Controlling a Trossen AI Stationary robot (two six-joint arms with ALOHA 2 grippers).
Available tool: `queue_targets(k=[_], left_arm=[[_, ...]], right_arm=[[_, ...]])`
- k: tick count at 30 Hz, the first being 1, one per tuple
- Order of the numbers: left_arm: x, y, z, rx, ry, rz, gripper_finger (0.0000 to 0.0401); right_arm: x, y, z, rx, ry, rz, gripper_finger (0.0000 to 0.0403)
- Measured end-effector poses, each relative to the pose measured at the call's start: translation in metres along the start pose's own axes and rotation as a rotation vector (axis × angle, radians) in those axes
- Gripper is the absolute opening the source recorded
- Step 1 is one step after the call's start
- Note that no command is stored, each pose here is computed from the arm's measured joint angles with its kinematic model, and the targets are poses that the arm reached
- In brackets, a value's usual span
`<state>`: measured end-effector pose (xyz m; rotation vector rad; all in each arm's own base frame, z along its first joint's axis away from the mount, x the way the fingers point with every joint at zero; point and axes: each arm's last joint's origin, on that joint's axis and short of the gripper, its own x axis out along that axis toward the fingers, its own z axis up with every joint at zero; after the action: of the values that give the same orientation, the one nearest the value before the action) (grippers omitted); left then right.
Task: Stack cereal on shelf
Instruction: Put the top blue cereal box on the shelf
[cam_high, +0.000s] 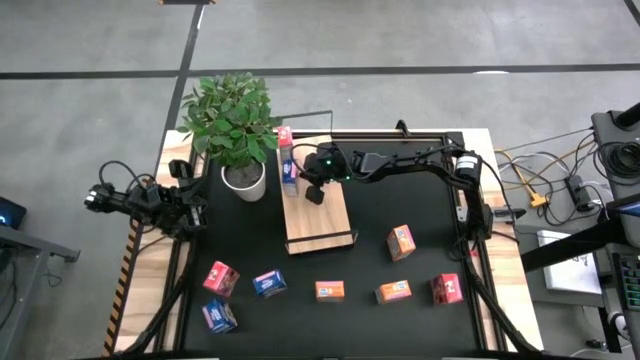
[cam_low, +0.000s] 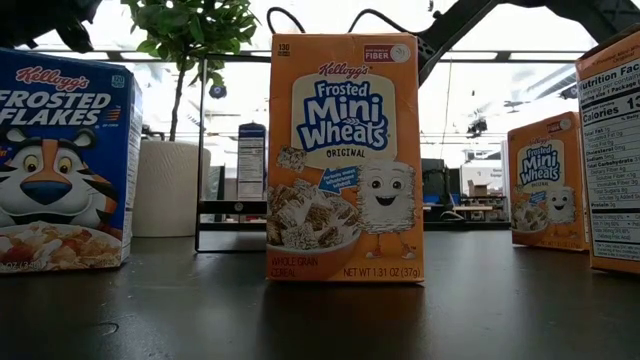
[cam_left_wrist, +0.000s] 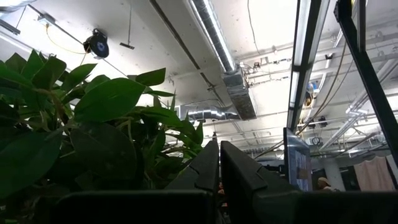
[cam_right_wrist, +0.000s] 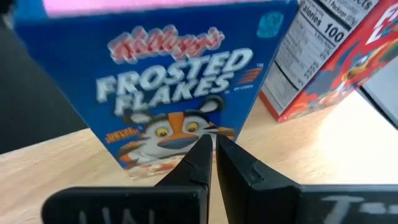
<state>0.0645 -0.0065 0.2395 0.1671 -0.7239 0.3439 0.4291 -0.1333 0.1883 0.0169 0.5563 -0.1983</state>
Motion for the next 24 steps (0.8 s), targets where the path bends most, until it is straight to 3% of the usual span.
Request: queue_targets(k=[24], left_arm=[[0.0,0.0,-0.0001,0.0,0.001,0.0,0.0]], right_arm=[[-0.0004,-0.0044,0.0048,-0.038,-0.052,-0.014,0.0013]])
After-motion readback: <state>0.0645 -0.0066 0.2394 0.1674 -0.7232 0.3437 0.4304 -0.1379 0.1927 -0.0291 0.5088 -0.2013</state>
